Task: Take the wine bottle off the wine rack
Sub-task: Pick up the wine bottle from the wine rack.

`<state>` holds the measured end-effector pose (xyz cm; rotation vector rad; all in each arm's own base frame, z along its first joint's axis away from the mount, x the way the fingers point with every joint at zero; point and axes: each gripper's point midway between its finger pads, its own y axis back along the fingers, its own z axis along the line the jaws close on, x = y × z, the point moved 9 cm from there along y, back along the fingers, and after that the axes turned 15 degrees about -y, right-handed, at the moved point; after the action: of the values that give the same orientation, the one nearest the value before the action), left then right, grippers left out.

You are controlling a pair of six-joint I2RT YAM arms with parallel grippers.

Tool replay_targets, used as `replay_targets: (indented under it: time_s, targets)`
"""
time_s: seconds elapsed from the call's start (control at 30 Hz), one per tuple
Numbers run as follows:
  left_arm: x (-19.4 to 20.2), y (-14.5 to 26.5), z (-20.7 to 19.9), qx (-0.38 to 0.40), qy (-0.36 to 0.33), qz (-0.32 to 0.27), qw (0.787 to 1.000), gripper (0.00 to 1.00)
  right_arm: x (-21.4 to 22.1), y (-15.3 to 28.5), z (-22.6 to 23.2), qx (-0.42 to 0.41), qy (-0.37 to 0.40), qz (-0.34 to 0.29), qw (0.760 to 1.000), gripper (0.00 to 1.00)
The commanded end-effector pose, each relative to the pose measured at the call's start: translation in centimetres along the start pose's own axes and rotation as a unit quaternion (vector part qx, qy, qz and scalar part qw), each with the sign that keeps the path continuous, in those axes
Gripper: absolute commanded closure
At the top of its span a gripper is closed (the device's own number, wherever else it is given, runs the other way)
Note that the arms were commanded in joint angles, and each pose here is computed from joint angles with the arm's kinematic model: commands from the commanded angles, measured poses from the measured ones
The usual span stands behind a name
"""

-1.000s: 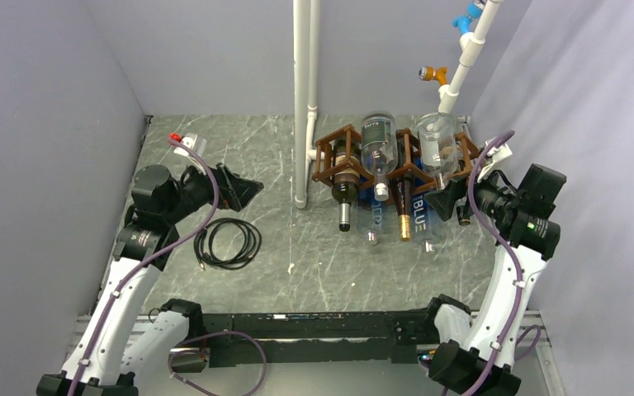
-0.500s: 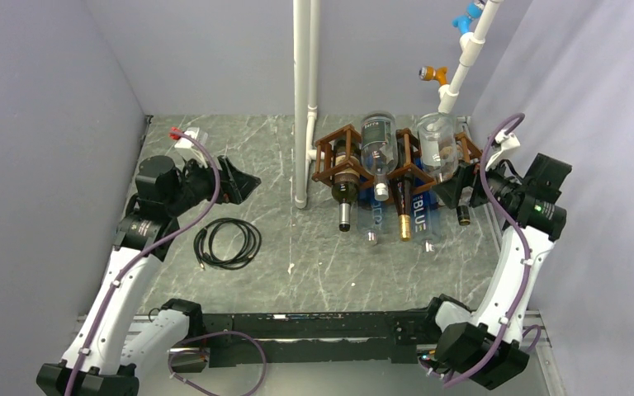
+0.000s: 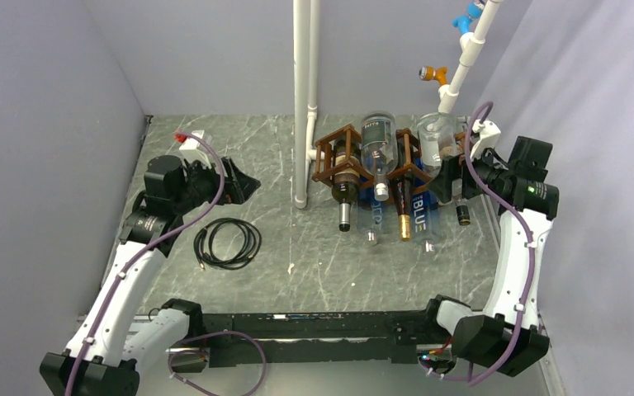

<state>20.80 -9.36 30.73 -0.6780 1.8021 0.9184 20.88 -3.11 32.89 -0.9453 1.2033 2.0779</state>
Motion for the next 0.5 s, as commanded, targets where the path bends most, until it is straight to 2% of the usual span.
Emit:
replay_targets:
  time_s: [0.0,0.2,0.47]
  targets:
    - [0.0,-0.7,0.3,-0.003,-0.003,-0.008,1.0,0.01,-1.6,0.2,-0.3,0.044,0.023,-0.006,0.999,0.0]
    - [0.4,-1.1,0.4,0.001,0.005,-0.008,1.0,0.01,-2.5,-0.7,0.5,0.022,0.032,0.002,0.999,0.0]
    - [0.1,-1.0,-0.3,0.032,0.018,-0.017,0.999,0.01,-3.8,-2.3,3.6,-0.079,0.029,0.018,0.996,0.01]
